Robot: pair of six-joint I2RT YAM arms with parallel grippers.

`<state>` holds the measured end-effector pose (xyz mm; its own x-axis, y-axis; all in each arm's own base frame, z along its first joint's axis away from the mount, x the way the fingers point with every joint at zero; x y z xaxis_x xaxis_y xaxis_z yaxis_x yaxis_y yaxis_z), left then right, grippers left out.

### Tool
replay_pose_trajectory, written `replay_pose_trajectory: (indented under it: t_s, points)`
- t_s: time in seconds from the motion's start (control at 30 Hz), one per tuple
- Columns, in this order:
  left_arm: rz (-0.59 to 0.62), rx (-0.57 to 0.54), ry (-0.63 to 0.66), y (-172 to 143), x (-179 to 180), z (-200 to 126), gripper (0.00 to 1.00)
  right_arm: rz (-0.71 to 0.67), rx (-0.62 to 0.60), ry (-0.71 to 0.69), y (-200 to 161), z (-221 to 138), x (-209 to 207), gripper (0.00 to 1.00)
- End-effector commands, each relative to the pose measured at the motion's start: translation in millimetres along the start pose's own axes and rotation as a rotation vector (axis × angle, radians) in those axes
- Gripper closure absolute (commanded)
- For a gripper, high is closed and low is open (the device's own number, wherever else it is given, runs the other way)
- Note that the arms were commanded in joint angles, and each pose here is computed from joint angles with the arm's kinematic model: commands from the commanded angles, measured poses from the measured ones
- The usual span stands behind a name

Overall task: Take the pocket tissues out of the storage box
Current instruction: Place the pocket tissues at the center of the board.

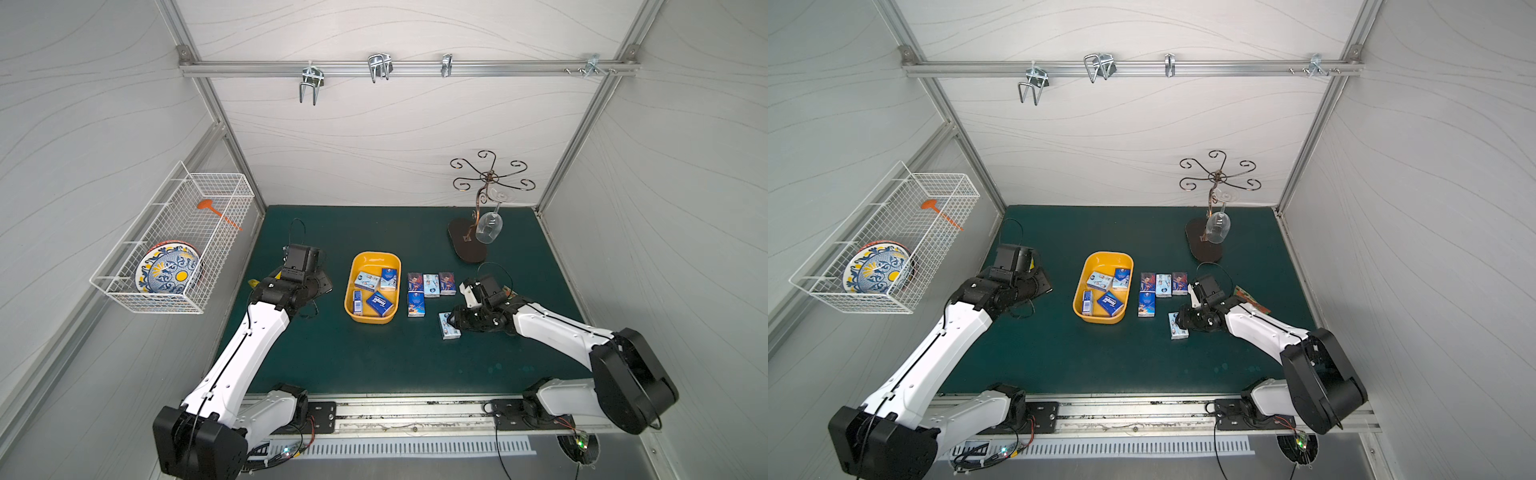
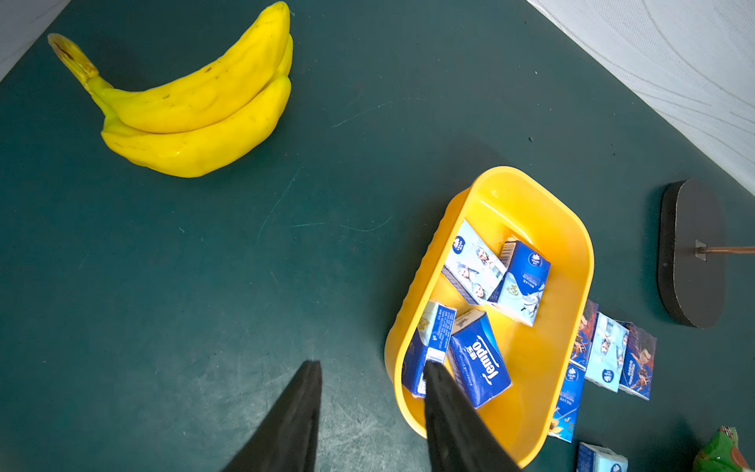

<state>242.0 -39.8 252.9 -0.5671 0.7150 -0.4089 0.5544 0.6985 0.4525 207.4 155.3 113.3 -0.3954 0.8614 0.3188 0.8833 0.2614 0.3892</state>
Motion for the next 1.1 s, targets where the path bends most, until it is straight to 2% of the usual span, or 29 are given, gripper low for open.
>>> replay_pose_trajectory:
  t_s: [0.0, 0.13, 0.33, 0.57, 1.07]
  points:
    - [-0.003, -0.046, -0.047, 7.8, -7.8, -8.8, 0.55, -0.032, 0.030, -0.038, -2.0, 1.6, 1.0, 0.49]
    - [-0.003, -0.050, -0.045, 8.1, -7.0, -9.8, 0.55, -0.035, 0.049, -0.054, -4.9, 9.7, 0.7, 0.50]
    - [-0.002, -0.050, -0.041, 7.5, -6.4, -8.3, 0.55, -0.007, 0.054, -0.065, -7.0, 21.9, 0.5, 0.56]
    - [-0.002, -0.044, -0.042, 6.3, -5.8, -7.1, 0.55, 0.082, 0.025, -0.055, -1.6, 38.2, -0.2, 0.65]
    - [0.001, -0.046, -0.041, 5.9, -4.2, -9.1, 0.55, 0.188, -0.035, -0.080, 20.6, 57.7, 0.6, 0.66]
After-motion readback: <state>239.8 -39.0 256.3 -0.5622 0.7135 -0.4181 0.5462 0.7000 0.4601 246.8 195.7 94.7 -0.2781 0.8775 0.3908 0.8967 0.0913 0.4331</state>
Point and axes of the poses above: each gripper's point midway between its finger pads, its own z axis out along the fingers, its own x axis along the line the jaws close on, y = z × x, the point moved 8 cm from there along -z, back along the fingers, and after that the axes turned 15 degrees about -z, right-handed, at the moved point
